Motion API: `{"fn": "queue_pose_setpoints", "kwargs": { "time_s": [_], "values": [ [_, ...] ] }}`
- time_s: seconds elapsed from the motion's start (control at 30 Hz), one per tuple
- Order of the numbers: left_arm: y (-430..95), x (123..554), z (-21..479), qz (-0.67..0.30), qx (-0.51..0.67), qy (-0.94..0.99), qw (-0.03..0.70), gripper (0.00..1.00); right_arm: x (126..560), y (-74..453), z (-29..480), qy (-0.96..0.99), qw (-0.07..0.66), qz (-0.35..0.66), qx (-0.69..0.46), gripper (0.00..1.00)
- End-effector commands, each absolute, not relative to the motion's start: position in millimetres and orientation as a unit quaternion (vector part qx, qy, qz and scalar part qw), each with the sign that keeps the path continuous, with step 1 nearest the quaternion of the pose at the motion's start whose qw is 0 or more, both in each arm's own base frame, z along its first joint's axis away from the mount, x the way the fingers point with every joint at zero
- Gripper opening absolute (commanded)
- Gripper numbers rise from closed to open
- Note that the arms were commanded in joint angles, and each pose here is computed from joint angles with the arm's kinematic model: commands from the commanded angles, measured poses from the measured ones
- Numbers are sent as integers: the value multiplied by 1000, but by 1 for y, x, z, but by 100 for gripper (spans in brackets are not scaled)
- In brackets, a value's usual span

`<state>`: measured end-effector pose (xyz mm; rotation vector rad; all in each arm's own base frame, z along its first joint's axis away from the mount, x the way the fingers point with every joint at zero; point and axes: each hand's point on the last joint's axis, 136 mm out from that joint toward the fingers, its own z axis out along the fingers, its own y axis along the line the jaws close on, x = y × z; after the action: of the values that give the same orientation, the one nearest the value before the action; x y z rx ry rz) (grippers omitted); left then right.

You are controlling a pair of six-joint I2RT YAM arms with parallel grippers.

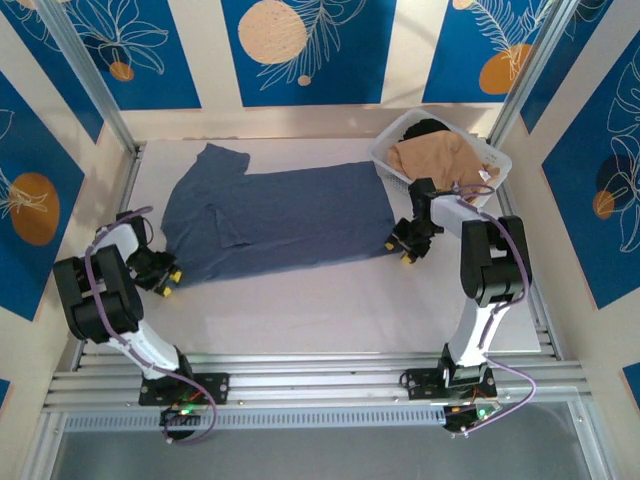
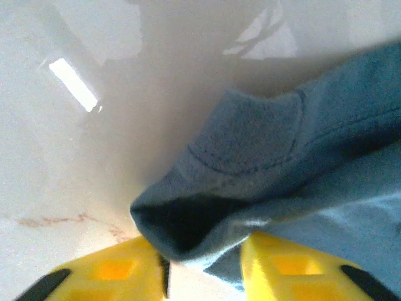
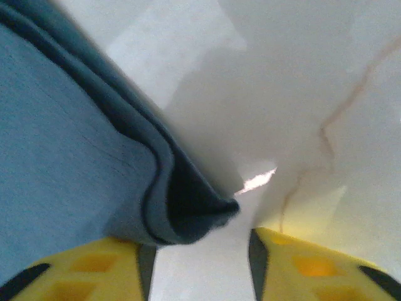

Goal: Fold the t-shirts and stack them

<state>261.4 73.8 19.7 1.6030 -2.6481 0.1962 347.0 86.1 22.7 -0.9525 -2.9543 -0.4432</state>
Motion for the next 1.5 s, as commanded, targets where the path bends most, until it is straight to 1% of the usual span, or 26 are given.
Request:
{"fn": "queue_pose_setpoints", "kwargs": {
  "time_s": [0.0, 0.03, 0.07, 0.13, 0.2, 0.33, 0.47, 0.6, 0.73, 0.83, 0.97, 1.13, 1.17, 1.2, 1.23, 1.27, 1.3, 1.33, 1.4, 1.47],
  "values": [
    [85, 265, 16, 42, 513, -857, 15, 18, 357, 86, 22, -946, -3, -124, -301, 36],
    [87, 268, 16, 39, 511, -858, 13, 12, 357, 85, 19, -946, 0, -116, -303, 31],
    [89, 269, 17, 36, 509, -860, 12, 7, 357, 83, 18, -946, 3, -108, -306, 26],
    [93, 272, 20, 28, 504, -863, 10, 0, 354, 77, 15, -946, 8, -84, -313, 12],
    [97, 273, 25, 19, 499, -866, 6, 0, 349, 69, 15, -945, 9, -58, -322, 0],
    [97, 272, 36, 9, 482, -876, 4, 0, 328, 54, 23, -941, 13, -16, -339, 0],
    [78, 264, 38, 18, 465, -885, 21, 0, 293, 49, 28, -933, 39, -2, -357, 0],
    [66, 242, 38, 3, 467, -884, 30, 0, 253, 49, 28, -924, 70, -5, -375, 0],
    [70, 216, 39, -35, 479, -876, 35, 0, 224, 46, 29, -918, 88, 3, -388, 0],
    [79, 201, 49, -69, 492, -867, 25, 0, 213, 48, 29, -913, 102, -4, -395, 0],
    [86, 189, 57, -92, 518, -851, 3, 0, 214, 61, 26, -915, 115, -32, -385, 0],
    [81, 185, 47, -88, 529, -844, 22, 0, 213, 67, 28, -919, 119, -32, -374, 0],
    [81, 185, 48, -85, 532, -842, 19, 0, 211, 66, 30, -920, 118, -28, -374, 3],
    [81, 184, 52, -85, 536, -840, 12, 3, 209, 63, 34, -920, 113, -20, -374, 11],
    [82, 184, 58, -86, 539, -838, 1, 13, 208, 59, 41, -922, 102, -13, -374, 21],
    [83, 184, 65, -88, 541, -836, -12, 23, 209, 56, 48, -924, 88, -9, -373, 29],
    [86, 184, 74, -91, 542, -835, -27, 39, 211, 53, 57, -926, 69, -8, -371, 36],
    [87, 186, 83, -92, 540, -836, -41, 47, 214, 52, 66, -928, 49, -11, -368, 41],
    [83, 197, 94, -79, 529, -843, -53, 51, 226, 56, 83, -934, 7, -37, -355, 44],
    [64, 223, 101, -32, 502, -860, -86, 51, 246, 75, 98, -943, -38, -96, -317, 49]
  ]
}}
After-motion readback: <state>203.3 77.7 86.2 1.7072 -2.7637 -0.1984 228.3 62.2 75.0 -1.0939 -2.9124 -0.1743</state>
